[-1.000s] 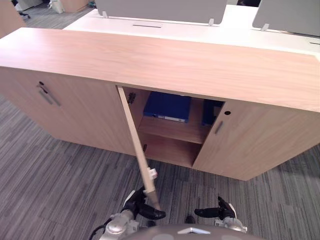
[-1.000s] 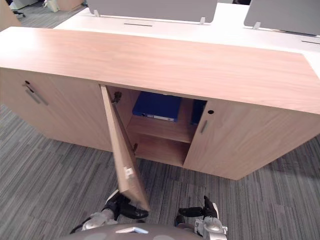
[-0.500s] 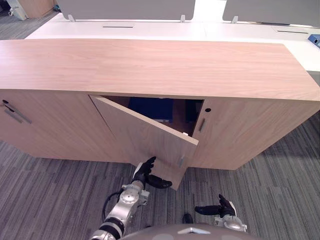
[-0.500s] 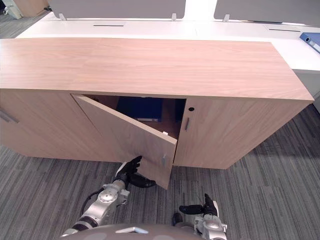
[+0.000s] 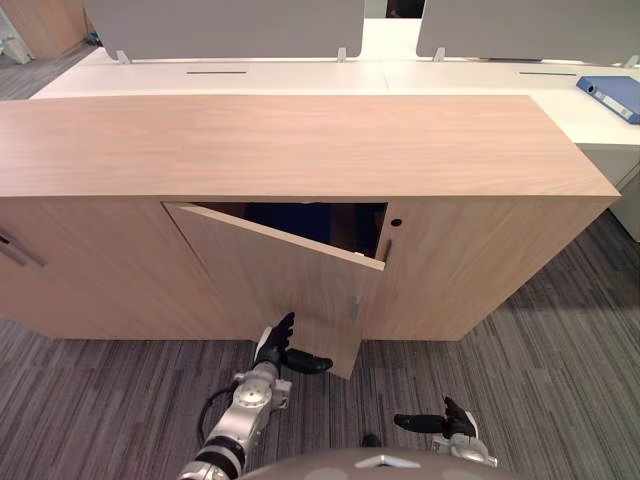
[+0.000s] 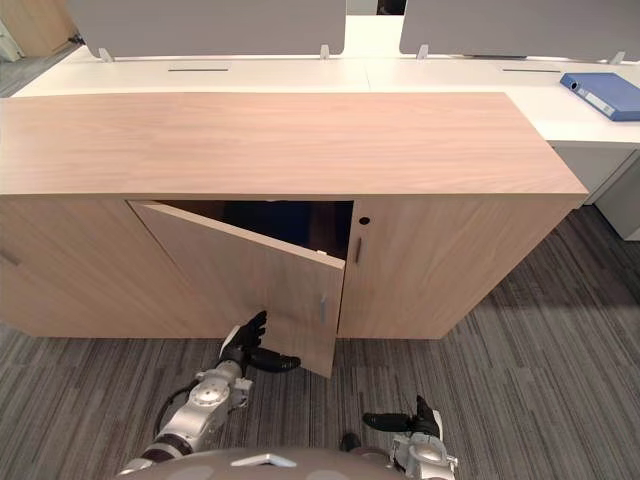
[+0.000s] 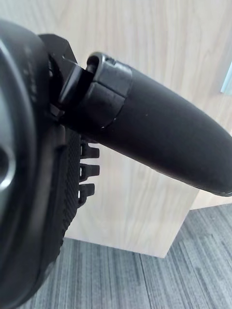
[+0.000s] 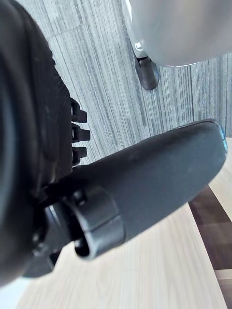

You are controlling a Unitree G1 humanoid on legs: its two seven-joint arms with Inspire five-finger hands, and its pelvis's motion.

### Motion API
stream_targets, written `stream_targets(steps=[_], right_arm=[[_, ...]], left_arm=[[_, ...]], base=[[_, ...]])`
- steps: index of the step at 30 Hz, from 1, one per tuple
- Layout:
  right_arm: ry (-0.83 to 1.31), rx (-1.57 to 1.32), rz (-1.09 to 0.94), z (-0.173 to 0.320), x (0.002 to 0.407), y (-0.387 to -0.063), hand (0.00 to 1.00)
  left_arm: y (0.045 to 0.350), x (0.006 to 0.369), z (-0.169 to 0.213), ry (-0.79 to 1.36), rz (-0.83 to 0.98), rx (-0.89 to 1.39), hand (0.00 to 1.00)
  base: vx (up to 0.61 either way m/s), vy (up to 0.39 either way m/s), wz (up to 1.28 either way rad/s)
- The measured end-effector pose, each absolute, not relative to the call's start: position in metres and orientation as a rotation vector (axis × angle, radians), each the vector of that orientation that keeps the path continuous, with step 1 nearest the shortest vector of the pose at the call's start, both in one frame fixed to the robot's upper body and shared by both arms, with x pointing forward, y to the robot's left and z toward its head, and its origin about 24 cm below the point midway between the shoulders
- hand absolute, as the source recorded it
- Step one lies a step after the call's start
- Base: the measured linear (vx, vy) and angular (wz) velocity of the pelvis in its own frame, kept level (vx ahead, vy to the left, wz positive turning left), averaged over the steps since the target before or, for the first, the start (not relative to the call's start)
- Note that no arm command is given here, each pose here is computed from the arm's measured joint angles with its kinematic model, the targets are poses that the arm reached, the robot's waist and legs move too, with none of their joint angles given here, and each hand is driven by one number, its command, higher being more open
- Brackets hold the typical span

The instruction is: Walk over to the cabinet, pick up the folder, carry it to the office cabinet, place the folder inside the office cabinet, then close the office cabinet door

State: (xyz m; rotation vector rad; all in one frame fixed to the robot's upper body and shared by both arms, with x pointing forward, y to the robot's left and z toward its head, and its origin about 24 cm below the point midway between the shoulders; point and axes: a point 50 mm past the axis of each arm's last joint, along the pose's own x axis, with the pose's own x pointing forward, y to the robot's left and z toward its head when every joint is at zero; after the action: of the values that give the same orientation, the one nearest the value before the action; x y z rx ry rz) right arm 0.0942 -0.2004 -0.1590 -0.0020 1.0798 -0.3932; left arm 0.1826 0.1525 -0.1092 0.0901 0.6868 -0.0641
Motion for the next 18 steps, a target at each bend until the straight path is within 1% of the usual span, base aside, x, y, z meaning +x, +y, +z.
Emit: stream_targets(steps=[3,5,6,8,11,13,18], right_arm=[[1.082,-0.002,-0.395,-0.159,0.093,-0.201,1.0],[1.083,-0.005,-0.395,-0.159,0.093,-0.202,1.0],[1.084,-0.005,-0.395,-0.159,0.093,-0.202,1.0],[1.094,-0.004,-0.396,-0.16,0.091,-0.202,1.0],[1.108,0.01,-0.409,-0.161,0.089,-0.204,1.0],[1.12,0.021,-0.422,-0.162,0.086,-0.206,1.0],[1.137,0.036,-0.448,-0.163,0.081,-0.211,1.0]], left_arm=[[0.164,0.163,-0.12,0.754,-0.026,0.067,1.0],[0.175,0.139,-0.133,0.843,0.021,0.057,1.0],[0.177,0.133,-0.136,0.867,0.031,0.058,1.0],[0.189,0.109,-0.147,0.958,0.104,0.035,1.0],[0.202,0.083,-0.156,1.049,0.175,0.037,1.0],[0.208,0.075,-0.158,1.081,0.226,0.016,1.0],[0.215,0.065,-0.162,1.127,0.261,0.04,1.0]], base=[[-0.03,-0.035,-0.2],[-0.01,-0.039,-0.42],[0.01,-0.042,-0.48],[0.04,-0.04,-0.43],[0.04,-0.031,-0.15],[0.01,-0.037,0.03],[-0.04,-0.032,0.07]])
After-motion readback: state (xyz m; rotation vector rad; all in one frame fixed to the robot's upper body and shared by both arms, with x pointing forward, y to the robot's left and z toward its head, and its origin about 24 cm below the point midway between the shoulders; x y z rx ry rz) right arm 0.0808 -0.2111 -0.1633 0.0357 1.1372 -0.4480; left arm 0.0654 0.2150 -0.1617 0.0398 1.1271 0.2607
